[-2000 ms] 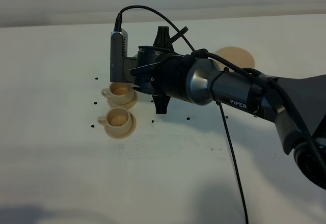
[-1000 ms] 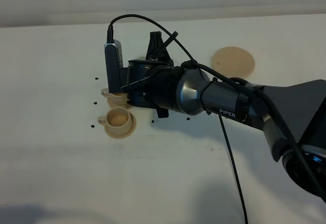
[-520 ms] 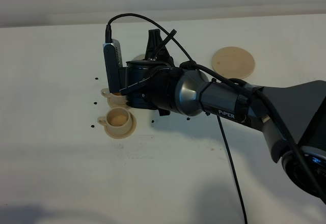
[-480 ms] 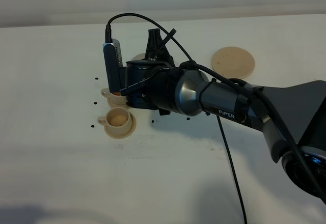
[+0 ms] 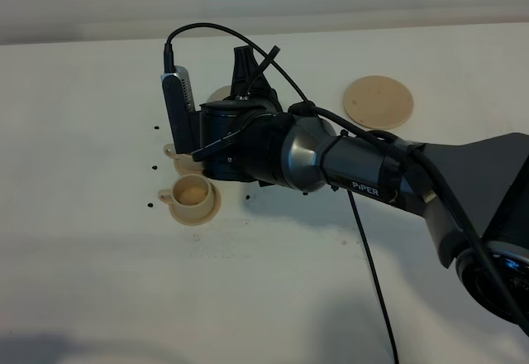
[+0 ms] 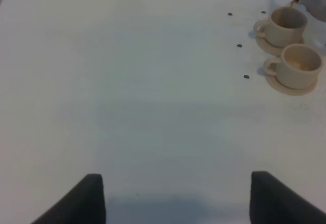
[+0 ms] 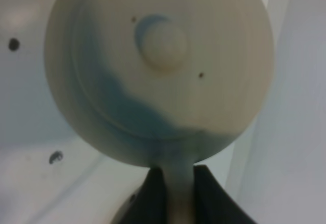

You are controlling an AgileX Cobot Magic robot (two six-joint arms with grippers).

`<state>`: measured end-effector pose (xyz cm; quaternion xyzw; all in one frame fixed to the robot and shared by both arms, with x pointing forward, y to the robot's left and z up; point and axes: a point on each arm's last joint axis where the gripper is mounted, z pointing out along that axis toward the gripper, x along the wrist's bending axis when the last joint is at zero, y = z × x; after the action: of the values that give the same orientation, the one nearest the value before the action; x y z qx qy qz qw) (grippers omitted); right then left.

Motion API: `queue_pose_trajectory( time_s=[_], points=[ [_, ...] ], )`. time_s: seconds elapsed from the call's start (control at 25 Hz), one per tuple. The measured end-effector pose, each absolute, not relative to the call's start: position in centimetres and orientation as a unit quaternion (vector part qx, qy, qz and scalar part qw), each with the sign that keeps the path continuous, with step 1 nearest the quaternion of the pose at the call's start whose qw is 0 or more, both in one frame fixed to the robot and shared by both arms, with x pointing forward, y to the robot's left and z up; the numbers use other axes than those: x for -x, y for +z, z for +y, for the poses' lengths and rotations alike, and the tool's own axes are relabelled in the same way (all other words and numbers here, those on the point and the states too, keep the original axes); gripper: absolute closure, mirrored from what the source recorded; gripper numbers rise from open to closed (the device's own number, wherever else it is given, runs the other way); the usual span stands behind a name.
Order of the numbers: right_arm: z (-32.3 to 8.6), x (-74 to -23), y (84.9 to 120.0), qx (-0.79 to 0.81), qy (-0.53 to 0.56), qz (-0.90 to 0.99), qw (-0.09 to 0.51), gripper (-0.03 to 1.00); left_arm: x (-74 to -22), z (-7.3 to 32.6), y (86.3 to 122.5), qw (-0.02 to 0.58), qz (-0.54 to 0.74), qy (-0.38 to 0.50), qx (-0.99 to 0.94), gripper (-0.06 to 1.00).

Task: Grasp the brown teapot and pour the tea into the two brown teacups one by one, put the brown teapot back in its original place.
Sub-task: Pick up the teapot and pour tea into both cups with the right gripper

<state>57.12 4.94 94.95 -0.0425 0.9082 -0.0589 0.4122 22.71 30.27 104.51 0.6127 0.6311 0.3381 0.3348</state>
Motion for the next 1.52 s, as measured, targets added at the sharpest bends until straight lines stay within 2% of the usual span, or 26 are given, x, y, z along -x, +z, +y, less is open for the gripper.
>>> queue_pose_trajectory(
  time_s=[1.52],
  points=[
    [5.15,-57.20,95.06,0.118,-0.083,0.898,0.416,0.88,-22.71,30.27,104.51,0.335,0.631,0.338,-0.613,0.37]
  ],
)
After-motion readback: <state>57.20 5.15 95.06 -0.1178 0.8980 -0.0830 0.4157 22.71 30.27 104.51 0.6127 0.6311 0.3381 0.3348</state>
